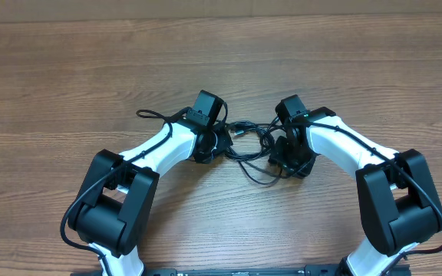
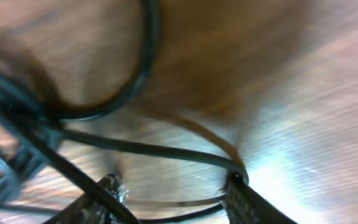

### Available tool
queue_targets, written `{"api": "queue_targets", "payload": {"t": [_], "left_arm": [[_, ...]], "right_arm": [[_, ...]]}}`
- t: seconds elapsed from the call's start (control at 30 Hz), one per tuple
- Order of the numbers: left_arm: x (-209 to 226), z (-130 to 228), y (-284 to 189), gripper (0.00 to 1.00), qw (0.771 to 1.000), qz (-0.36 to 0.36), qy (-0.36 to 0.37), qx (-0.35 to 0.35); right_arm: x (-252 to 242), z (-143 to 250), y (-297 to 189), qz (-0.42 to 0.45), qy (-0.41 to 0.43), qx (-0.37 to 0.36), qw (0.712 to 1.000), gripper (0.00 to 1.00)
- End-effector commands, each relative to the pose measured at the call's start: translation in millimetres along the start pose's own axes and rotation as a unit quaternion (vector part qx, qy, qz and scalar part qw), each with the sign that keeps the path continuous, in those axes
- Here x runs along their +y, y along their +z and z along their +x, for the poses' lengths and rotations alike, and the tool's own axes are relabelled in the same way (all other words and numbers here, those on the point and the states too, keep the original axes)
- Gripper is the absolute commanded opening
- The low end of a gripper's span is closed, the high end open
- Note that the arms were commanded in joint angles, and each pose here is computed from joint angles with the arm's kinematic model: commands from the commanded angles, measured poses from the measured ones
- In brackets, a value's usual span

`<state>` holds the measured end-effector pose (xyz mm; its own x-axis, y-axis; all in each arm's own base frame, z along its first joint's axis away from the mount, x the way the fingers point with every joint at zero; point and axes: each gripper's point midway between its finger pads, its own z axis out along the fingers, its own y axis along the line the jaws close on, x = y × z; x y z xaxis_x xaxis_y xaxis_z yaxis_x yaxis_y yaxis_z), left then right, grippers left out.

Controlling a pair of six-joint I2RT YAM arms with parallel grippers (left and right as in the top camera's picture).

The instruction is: Untangle cables

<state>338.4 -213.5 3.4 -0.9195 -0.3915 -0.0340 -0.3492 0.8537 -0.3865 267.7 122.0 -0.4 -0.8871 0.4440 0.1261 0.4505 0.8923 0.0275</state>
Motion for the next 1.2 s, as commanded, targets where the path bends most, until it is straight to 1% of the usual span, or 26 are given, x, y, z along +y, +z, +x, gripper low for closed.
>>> {"api": "queue_targets", "payload": {"t": [0.0, 0.07, 0.1, 0.17, 0.27, 0.5, 0.6, 0.93, 1.0, 1.1, 1.17], "left_arm": [[29.4, -1.5, 7.3, 0.04, 0.998, -0.058, -0.003, -0.023], [31.6, -4.4, 6.6, 0.04, 0.998, -0.060, -0.007, -0.025], [34.4, -7.9, 5.6, 0.04, 0.998, -0.060, -0.013, -0.027], [40.1, -14.0, 3.8, 0.04, 0.997, -0.065, -0.022, -0.032], [49.3, -22.6, 0.9, 0.04, 0.996, -0.071, -0.034, -0.038], [69.7, -39.9, -6.1, 0.04, 0.995, -0.079, -0.048, -0.042], [75.8, -45.7, -8.4, 0.04, 0.995, -0.078, -0.049, -0.043], [88.3, -59.2, -14.8, 0.04, 0.996, -0.066, -0.039, -0.037], [99.3, -68.3, -20.1, 0.04, 0.995, -0.068, -0.053, -0.040], [109.7, -78.3, -26.3, 0.04, 0.995, -0.063, -0.060, -0.041], [117.1, -84.5, -29.9, 0.04, 0.996, -0.058, -0.060, -0.042]], "right_arm": [[-56.5, -3.0, 9.8, 0.128, 0.004, -0.027, 0.991, 0.56], [-71.5, -3.9, 5.1, 0.167, 0.001, -0.036, 0.985, 0.59], [-85.0, -6.5, -0.3, 0.202, -0.003, -0.047, 0.978, 0.61], [-95.6, -10.2, -5.3, 0.229, -0.005, -0.059, 0.972, 0.62], [-107.3, -17.0, -11.4, 0.257, -0.005, -0.076, 0.963, 0.63], [-126.5, -32.3, -19.9, 0.286, 0.013, -0.100, 0.953, 0.65], [-148.4, -42.0, -28.4, 0.314, 0.034, -0.108, 0.943, 0.65], [-187.7, -62.0, -31.0, 0.309, 0.119, -0.106, 0.937, 0.66], [-195.9, -67.1, -30.6, 0.304, 0.140, -0.108, 0.936, 0.66], [-199.7, -70.7, -29.3, 0.296, 0.154, -0.108, 0.936, 0.66], [-196.2, -71.1, -25.7, 0.280, 0.157, -0.102, 0.942, 0.67]]}}
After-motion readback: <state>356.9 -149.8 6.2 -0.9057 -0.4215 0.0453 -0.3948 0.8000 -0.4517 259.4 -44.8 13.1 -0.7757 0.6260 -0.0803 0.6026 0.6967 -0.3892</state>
